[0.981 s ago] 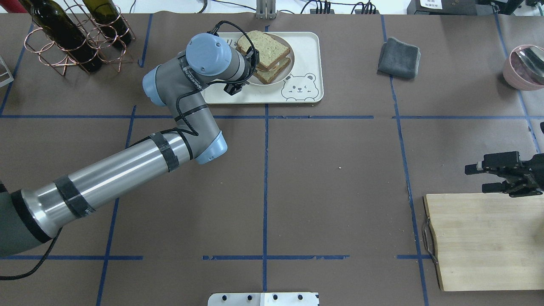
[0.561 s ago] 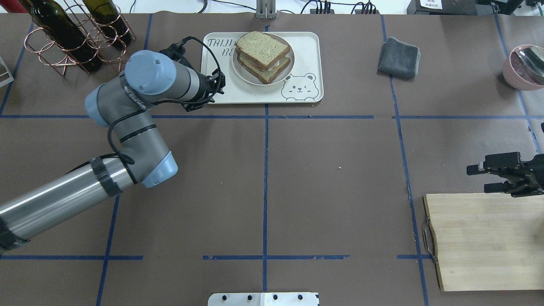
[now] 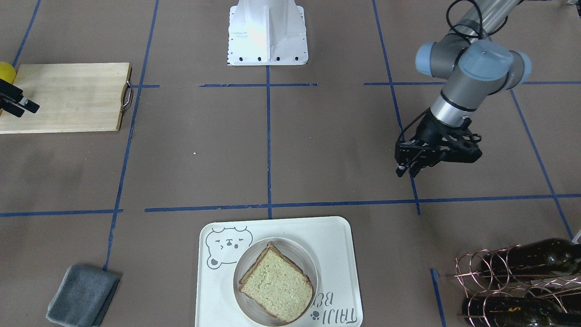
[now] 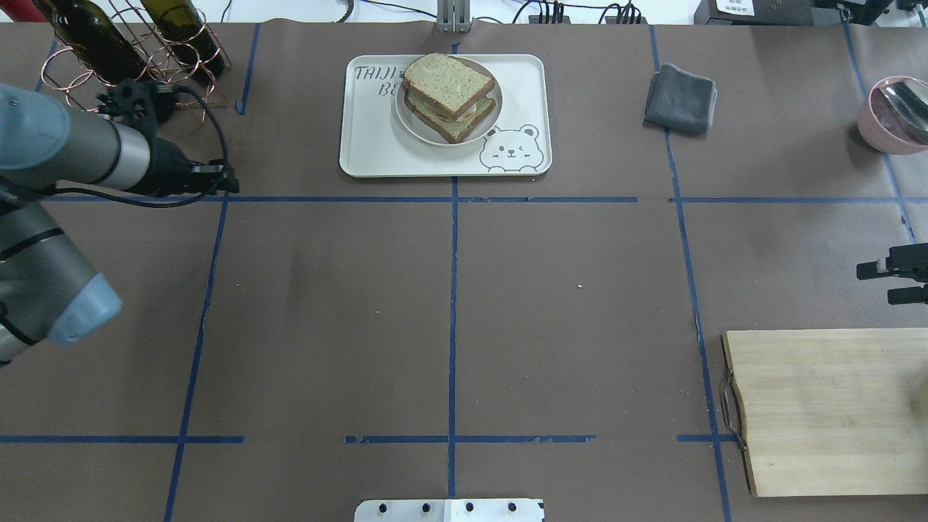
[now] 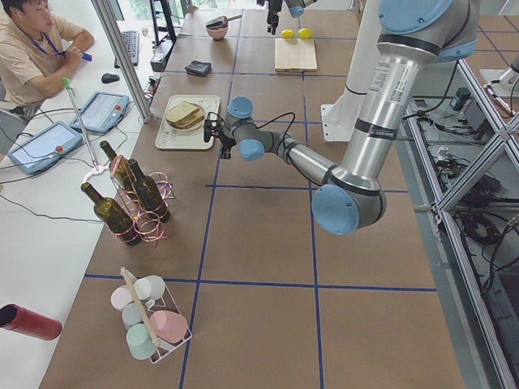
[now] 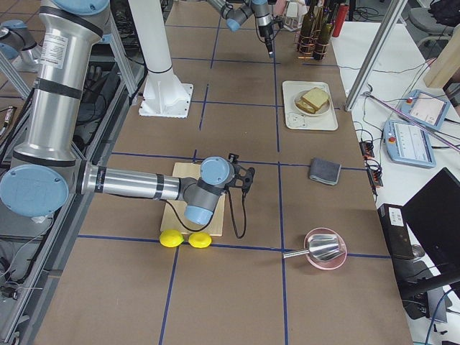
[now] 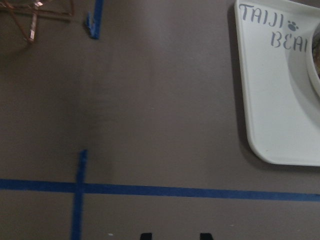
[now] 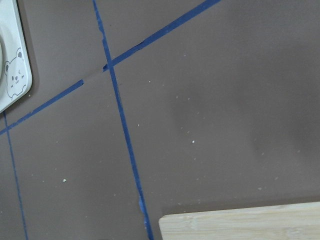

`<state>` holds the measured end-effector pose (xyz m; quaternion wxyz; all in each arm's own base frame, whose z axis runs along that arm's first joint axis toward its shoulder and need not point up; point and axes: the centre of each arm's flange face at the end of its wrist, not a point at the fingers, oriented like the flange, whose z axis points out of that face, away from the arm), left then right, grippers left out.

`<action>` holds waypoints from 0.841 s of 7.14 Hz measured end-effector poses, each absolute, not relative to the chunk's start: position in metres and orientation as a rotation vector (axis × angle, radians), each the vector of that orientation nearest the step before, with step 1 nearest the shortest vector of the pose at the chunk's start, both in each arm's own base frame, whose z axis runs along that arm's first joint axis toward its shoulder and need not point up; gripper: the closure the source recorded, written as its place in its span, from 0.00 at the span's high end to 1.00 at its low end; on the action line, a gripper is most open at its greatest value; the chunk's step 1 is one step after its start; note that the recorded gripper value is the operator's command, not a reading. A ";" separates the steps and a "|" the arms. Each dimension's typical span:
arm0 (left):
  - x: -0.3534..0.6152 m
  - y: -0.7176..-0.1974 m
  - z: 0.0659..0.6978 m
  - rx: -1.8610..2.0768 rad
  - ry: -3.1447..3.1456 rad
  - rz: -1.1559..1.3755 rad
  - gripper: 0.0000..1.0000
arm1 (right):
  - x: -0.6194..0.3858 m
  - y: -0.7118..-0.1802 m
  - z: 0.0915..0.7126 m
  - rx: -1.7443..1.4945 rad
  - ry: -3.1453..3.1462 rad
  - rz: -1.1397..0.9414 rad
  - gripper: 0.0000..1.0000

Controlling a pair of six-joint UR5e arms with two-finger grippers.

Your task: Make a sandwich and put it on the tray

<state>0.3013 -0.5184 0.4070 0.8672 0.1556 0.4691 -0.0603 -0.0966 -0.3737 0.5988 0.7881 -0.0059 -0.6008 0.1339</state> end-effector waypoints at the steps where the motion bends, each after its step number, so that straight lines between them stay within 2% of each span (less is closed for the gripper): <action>1: 0.249 -0.514 0.435 0.379 0.928 -0.057 0.47 | -0.083 -0.383 0.608 0.017 -1.253 0.261 1.00; 3: 0.154 -0.509 0.479 0.460 0.830 0.072 0.47 | -0.058 -0.404 0.621 0.070 -1.173 0.201 1.00; 6: 0.008 -0.519 0.509 0.440 0.703 0.212 0.47 | -0.024 -0.438 0.626 0.109 -1.088 0.138 1.00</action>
